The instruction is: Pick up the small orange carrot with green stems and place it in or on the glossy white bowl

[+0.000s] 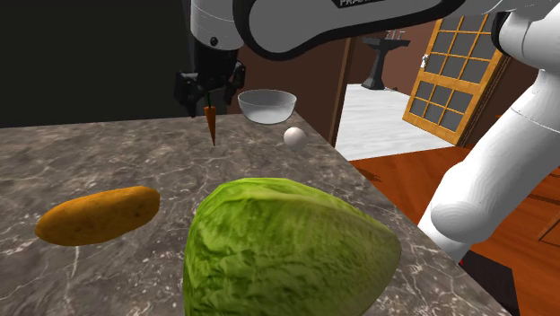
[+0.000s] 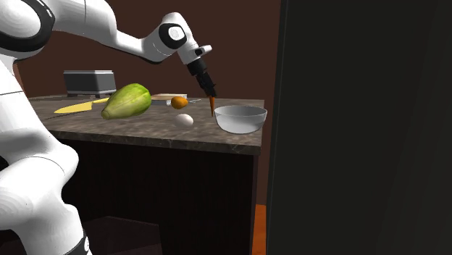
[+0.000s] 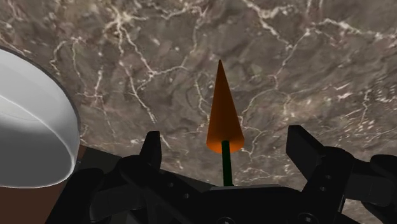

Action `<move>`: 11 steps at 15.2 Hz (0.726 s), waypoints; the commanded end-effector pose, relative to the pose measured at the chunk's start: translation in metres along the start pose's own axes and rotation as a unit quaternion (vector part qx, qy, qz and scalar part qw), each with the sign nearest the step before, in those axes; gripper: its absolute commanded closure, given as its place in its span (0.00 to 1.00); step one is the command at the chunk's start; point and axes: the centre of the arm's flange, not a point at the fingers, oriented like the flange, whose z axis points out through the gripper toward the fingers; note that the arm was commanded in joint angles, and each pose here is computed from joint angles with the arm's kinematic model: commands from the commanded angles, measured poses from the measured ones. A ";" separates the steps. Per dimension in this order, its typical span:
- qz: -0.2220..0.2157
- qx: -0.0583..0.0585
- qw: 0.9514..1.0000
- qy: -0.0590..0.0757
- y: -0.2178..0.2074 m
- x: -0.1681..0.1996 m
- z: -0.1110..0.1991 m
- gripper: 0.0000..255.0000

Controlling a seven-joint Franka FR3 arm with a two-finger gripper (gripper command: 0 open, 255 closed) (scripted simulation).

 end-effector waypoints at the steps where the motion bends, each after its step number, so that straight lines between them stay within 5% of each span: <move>1: 0.000 0.000 1.000 0.000 0.000 0.000 0.001 0.00; 6: 0.000 0.000 1.000 0.000 0.000 0.000 0.001 0.00; 7: 0.000 0.000 1.000 0.000 0.000 0.000 0.001 1.00; 11: 0.000 0.000 1.000 0.000 0.000 0.000 0.001 1.00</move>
